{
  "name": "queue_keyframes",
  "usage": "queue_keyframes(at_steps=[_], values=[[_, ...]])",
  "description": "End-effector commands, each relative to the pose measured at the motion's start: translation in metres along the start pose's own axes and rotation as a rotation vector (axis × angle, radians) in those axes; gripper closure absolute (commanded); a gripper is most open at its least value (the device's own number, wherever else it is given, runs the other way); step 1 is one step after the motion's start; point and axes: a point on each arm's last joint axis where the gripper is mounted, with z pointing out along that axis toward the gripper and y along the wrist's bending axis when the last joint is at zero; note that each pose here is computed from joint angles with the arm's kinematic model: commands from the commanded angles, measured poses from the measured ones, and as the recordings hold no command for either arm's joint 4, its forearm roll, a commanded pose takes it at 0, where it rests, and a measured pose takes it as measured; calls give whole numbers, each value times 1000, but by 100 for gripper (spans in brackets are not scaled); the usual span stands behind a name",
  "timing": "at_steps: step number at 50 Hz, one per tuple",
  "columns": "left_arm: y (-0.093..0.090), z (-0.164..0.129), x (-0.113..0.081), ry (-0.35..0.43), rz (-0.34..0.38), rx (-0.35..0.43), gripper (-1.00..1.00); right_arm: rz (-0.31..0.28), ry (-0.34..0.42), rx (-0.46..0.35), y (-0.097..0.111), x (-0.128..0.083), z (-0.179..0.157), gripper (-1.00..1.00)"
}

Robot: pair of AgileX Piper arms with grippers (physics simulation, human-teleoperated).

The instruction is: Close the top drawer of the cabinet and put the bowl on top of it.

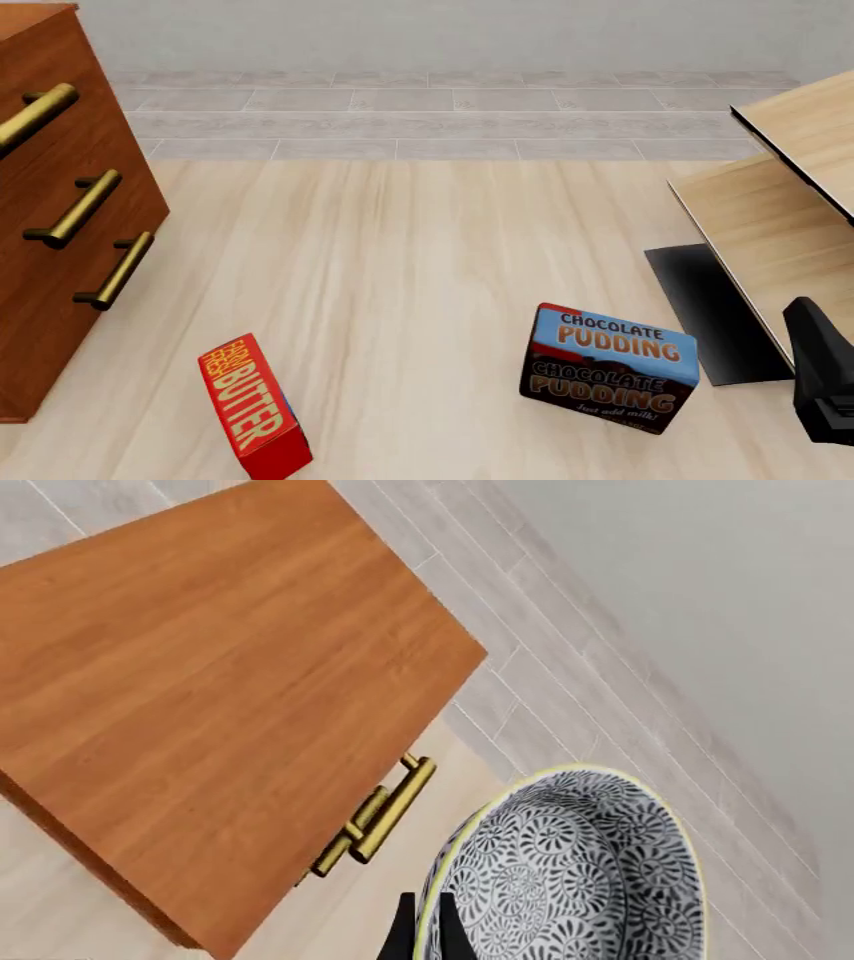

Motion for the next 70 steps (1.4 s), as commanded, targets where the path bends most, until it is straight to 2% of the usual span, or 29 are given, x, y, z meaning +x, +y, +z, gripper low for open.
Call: queue_keyframes(at_steps=[1, 10, 11, 13, 15, 18, 19, 21, 23, 24, 25, 26, 27, 33, 38, 40, 41, 42, 50, 51, 52, 53, 55, 57, 59, 61, 63, 66, 70], values=[[12, 7, -3, -39, -29, -45, 100, 0, 0, 0, 0, 1, 0, -100], [20, 15, -10, -67, -61, -86, 100, 0, 0, 0, 0, 1, 0, -100], [12, 8, -25, -72, -64, -93, 100, 0, 0, 0, 0, 1, 0, -100], [22, 17, -12, -72, -64, -101, 100, 0, 0, 0, 0, 1, 0, -100], [25, 19, -12, -73, -67, -111, 100, 0, 0, 0, 0, 1, 0, -100], [14, 10, -36, -89, -83, -123, 100, 0, 0, 0, 0, 1, 0, -100], [24, 18, -23, -94, -87, -124, 100, 0, 0, 0, 0, 1, 0, -100], [28, 20, -18, -93, -93, -124, 100, 0, 0, 0, 0, 1, 0, -100], [29, 20, -18, -97, -97, -130, 100, 0, 0, 0, 0, 1, 0, -100], [18, 12, -38, -104, -99, -136, 100, 0, 0, 0, 0, 1, 0, -100], [16, 9, -41, -103, -102, -137, 100, 0, 0, 0, 0, 1, 0, -100], [28, 19, -26, -108, -107, -141, 100, 0, 0, 0, 0, 1, 0, -100], [30, 21, -24, -109, -107, -144, 100, 1, -1, 0, 0, 1, 0, -100], [35, 26, -30, -123, -119, -165, 100, 0, 0, 0, 0, 1, 0, -100], [26, 18, -57, -140, -122, -193, 100, 0, 0, 0, 0, 1, 0, -100], [29, 19, -56, -140, -123, -199, 100, 0, 0, 0, 0, 1, 0, -100], [38, 28, -47, -145, -117, -205, 100, 0, 0, 0, 0, 1, 0, -100], [33, 24, -57, -151, -128, -208, 100, 0, 0, 0, 0, 1, 0, -100], [34, 25, -66, -154, -127, -228, 100, 0, 0, 0, 0, 1, 0, -100], [46, 35, -52, -157, -126, -232, 100, 0, 0, 0, 0, 1, 0, -100], [46, 36, -51, -157, -126, -231, 100, 0, 0, 0, 0, 1, 0, -100], [38, 30, -66, -157, -128, -235, 100, 0, -1, 0, 0, 1, 0, -100], [39, 32, -70, -161, -126, -243, 100, 0, 0, 0, 0, 1, 0, -100], [40, 33, -69, -157, -128, -245, 100, 0, 0, 0, 0, 1, 0, -100], [54, 47, -51, -154, -124, -248, 100, 0, 0, 0, 0, 1, 0, -100], [47, 41, -63, -159, -126, -249, 100, 0, 0, 0, 0, 1, 0, -100], [56, 50, -52, -155, -126, -252, 100, 0, 0, 0, 0, 1, 0, -100], [45, 44, -73, -158, -131, -256, 100, 0, 0, 0, 0, 1, 0, -100], [46, 49, -71, -152, -130, -254, 100, 0, -1, 0, 0, 1, 0, -100]])
